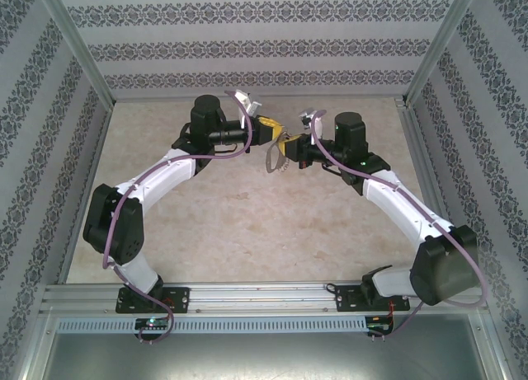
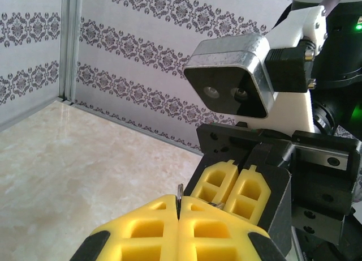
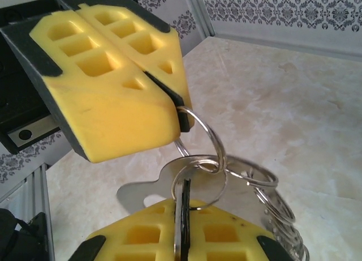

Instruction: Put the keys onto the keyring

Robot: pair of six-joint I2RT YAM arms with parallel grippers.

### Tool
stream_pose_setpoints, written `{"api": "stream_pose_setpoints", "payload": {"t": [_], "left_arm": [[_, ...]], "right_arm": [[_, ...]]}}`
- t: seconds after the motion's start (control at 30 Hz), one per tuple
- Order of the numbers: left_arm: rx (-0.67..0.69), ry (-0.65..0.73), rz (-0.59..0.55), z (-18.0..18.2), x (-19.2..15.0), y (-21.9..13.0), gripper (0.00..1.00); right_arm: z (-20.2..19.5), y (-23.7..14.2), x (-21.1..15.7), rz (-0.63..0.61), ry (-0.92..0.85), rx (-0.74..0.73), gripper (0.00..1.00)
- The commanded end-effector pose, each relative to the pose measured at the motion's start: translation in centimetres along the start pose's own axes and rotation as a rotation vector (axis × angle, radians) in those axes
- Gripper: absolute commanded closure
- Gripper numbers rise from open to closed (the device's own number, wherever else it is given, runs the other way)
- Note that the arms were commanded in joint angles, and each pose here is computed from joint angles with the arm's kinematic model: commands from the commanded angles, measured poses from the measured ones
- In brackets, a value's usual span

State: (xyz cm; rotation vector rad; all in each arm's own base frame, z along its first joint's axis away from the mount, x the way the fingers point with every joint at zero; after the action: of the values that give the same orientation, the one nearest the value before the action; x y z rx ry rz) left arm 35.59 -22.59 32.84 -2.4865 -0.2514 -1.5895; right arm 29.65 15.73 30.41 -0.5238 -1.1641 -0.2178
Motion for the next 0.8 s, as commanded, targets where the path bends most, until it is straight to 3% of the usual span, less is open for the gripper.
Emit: {"api": "stream_pose_setpoints", "payload": {"t": [0.0,0.77], "left_arm": [[-0.038,0.051,-0.029,-1.3,1.7,0.1,1.00],[-0.041,0.048,-0.021,-1.3,1.5,0.1,1.00]], "right_arm": [[0.4,-0.1,1.2,-0.032,-0.040,0.019,1.00],[0.1,-1.3,3.0,-0.059,-0.056,0.012,1.00]]}}
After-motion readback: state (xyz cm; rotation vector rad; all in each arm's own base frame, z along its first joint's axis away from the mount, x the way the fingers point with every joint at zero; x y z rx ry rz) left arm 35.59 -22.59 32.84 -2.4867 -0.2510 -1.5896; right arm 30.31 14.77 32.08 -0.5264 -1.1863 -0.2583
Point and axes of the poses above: each hand's point on the last joint's axis, 136 mm out from that joint toward the fingers, its own y axis out along the fingers, its own z axis along the line the jaws close on, x = y × z, the point moved 10 cm from there along -y, back along the fingers, and after that the axes turned 9 degrees about -y, right-handed, at the moved point
